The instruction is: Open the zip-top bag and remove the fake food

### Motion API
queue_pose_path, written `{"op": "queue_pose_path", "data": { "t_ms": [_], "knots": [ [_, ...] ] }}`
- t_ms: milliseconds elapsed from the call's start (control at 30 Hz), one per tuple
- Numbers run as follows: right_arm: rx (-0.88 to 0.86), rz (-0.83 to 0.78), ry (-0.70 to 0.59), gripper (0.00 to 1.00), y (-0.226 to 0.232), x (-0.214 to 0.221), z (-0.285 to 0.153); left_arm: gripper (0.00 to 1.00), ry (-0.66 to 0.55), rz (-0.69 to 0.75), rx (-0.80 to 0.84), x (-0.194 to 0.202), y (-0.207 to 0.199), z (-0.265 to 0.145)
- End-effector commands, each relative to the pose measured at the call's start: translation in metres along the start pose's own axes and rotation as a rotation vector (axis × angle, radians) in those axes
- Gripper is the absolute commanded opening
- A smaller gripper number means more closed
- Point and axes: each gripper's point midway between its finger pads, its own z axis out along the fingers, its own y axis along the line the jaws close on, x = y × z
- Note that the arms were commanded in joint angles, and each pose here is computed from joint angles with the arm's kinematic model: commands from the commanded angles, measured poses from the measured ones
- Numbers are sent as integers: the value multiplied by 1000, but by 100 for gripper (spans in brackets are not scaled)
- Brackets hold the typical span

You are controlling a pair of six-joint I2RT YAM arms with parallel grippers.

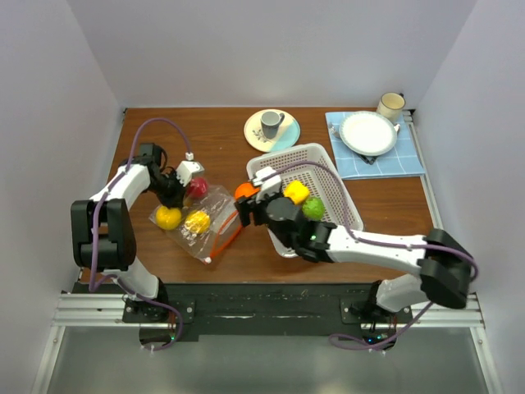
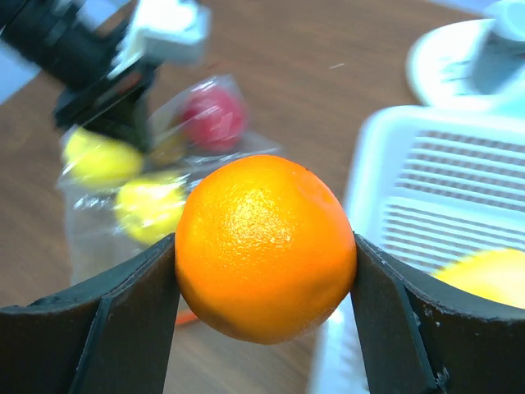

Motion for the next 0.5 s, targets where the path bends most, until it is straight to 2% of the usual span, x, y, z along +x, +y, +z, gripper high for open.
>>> {"op": "queue_pose_path", "data": {
  "t_ms": [0, 100, 133, 167, 233, 333, 467],
  "knots": [
    [288, -2, 28, 55, -82, 11, -17, 0, -28, -5, 0, -8, 6, -2],
    [456, -20, 73, 59, -121, 27, -16, 0, -38, -13, 6, -10, 3, -3],
    [495, -26, 76, 65, -128, 27, -14, 0, -40, -12, 9, -10, 2, -3],
    [518, -45, 103, 81, -131, 36, -9, 0, -43, -8, 6, -11, 2, -4],
    [541, -59, 124, 96, -130, 35, -2, 0, -46, -4, 5, -12, 1, -6],
    [553, -60, 145, 99, -126, 34, 7, 0, -52, -2, 2, -13, -1, -10],
    [445, -67, 132, 99, -107, 21, 9, 0, -47, 0, 5, -12, -1, -10]
  ]
}}
